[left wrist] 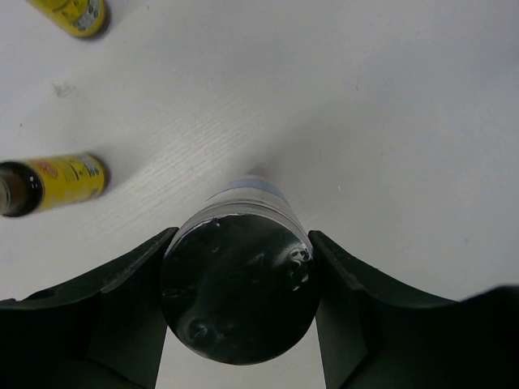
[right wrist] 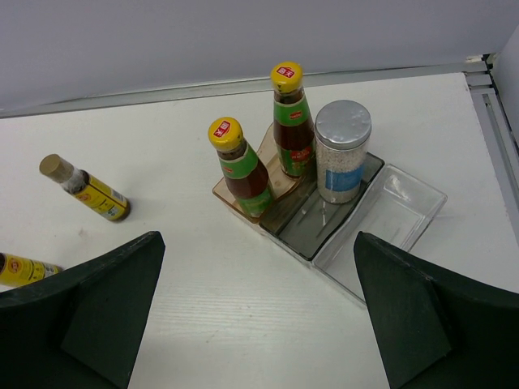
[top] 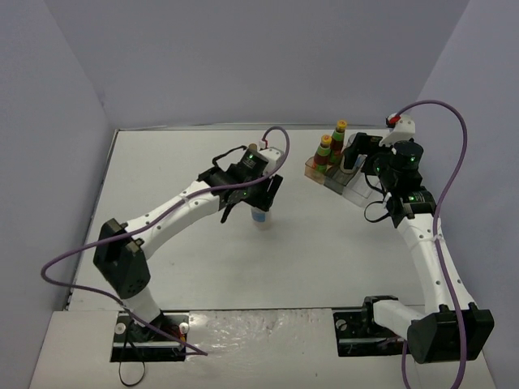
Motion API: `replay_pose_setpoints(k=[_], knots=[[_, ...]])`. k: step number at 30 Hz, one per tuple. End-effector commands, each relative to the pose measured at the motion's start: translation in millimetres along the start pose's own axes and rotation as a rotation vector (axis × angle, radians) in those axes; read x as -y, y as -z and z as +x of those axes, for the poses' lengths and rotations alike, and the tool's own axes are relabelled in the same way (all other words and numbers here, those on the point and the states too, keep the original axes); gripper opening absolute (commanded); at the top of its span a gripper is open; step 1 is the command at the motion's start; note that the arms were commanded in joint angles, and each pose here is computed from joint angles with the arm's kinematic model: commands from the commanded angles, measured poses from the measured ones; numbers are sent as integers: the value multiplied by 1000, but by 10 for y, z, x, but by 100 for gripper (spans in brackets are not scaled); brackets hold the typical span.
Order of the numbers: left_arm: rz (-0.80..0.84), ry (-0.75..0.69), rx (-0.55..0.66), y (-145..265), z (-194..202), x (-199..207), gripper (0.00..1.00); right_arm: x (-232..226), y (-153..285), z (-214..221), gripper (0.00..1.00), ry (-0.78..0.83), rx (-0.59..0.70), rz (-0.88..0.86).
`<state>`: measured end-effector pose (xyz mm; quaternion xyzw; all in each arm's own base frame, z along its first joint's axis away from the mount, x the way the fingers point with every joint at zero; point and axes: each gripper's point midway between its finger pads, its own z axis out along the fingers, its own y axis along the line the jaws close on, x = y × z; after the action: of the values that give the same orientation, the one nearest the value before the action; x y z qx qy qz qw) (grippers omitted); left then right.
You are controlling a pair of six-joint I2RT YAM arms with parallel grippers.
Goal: Organize the condiment bottles
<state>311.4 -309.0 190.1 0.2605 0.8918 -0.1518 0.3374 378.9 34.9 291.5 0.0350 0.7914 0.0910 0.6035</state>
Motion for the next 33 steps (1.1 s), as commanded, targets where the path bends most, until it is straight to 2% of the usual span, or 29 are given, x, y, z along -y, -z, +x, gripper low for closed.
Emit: replay_pose_setpoints(k=[1,5,11,18,22,25,30,33], knots=[[20,-19,223,42,-860,100,15,-103,101,-158,100,13,60,-41],[29,-30,190,-252,-912,148,15,-106,131,-122,100,17,49,-42],[33,-30,161,-544,-885,172,26,-134,138,-35,100,16,30,-59],[23,-20,126,-692,-793,160,57,-154,138,62,100,24,10,-67],[18,-18,142,-595,-809,145,85,-187,127,73,100,35,4,-76],[10,-14,164,-454,-853,125,97,-242,109,97,100,44,-6,-95],[-1,25,216,-93,-888,49,97,-543,75,164,100,91,-34,-166],[-45,84,335,473,-1046,-159,97,-764,37,265,100,122,-65,-219]])
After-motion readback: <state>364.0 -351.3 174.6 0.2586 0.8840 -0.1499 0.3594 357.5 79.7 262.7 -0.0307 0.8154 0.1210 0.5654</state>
